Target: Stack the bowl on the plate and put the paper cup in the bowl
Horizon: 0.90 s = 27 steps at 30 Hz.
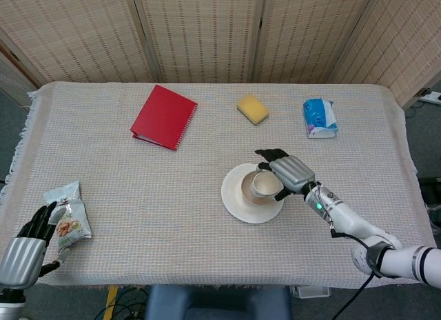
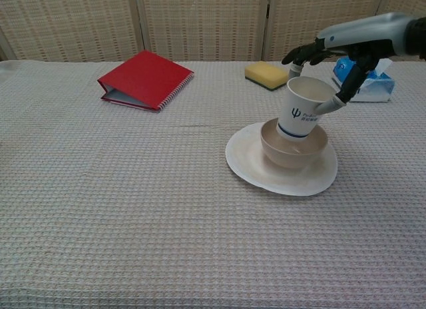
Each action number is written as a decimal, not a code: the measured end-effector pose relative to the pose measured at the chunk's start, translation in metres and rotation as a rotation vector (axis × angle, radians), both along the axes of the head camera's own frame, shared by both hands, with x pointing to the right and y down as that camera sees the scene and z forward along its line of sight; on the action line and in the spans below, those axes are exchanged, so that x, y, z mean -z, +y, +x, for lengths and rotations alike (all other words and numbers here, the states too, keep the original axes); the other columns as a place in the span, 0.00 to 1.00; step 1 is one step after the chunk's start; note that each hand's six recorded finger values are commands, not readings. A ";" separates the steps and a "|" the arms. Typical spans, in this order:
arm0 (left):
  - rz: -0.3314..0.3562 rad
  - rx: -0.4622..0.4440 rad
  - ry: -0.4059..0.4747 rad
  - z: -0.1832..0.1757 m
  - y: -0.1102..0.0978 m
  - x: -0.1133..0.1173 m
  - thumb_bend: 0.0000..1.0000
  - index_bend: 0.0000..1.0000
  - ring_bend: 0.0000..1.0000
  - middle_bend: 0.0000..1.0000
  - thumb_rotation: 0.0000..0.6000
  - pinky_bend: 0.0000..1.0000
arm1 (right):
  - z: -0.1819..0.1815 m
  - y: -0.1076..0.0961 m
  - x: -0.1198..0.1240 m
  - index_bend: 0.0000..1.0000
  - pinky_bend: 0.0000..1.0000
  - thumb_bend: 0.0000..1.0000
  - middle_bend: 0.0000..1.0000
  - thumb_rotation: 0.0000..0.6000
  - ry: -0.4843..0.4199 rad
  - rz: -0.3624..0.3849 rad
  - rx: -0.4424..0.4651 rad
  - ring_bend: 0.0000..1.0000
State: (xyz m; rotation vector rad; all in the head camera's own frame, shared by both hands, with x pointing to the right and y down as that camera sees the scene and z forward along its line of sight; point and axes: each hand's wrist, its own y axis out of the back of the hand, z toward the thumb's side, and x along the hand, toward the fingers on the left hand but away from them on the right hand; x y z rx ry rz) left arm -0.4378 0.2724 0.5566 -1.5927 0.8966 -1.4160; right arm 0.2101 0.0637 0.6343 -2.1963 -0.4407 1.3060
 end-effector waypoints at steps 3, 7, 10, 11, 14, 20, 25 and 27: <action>-0.002 0.003 -0.001 -0.001 -0.001 -0.001 0.28 0.00 0.00 0.04 1.00 0.28 | -0.001 -0.004 -0.008 0.38 0.00 0.24 0.02 1.00 0.014 -0.002 -0.004 0.00; -0.002 0.007 -0.001 -0.002 -0.001 0.000 0.28 0.00 0.00 0.04 1.00 0.29 | -0.003 -0.005 -0.017 0.38 0.00 0.24 0.02 1.00 0.029 -0.010 -0.006 0.00; -0.001 0.008 0.001 -0.002 -0.001 0.000 0.28 0.00 0.00 0.04 1.00 0.28 | -0.005 -0.003 -0.022 0.38 0.00 0.24 0.02 1.00 0.036 -0.018 0.001 0.00; 0.000 0.008 0.001 -0.002 -0.001 0.000 0.28 0.00 0.00 0.04 1.00 0.28 | -0.005 -0.002 -0.024 0.38 0.00 0.24 0.02 1.00 0.041 -0.020 0.005 0.00; 0.005 0.011 0.004 -0.003 -0.002 0.002 0.28 0.00 0.00 0.04 1.00 0.28 | -0.006 0.000 -0.029 0.38 0.00 0.24 0.01 1.00 0.051 -0.026 0.012 0.00; 0.008 0.007 0.011 -0.002 -0.001 0.004 0.28 0.00 0.00 0.04 1.00 0.28 | -0.008 0.003 -0.037 0.38 0.00 0.24 0.01 1.00 0.076 -0.027 0.026 0.00; 0.016 0.011 0.017 -0.003 -0.001 0.007 0.28 0.00 0.00 0.04 1.00 0.29 | -0.008 0.004 -0.042 0.38 0.00 0.22 0.00 1.00 0.105 -0.026 0.032 0.00; 0.018 0.009 0.020 -0.003 0.000 0.008 0.28 0.00 0.00 0.04 1.00 0.28 | -0.006 0.004 -0.044 0.35 0.00 0.22 0.00 1.00 0.121 -0.027 0.032 0.00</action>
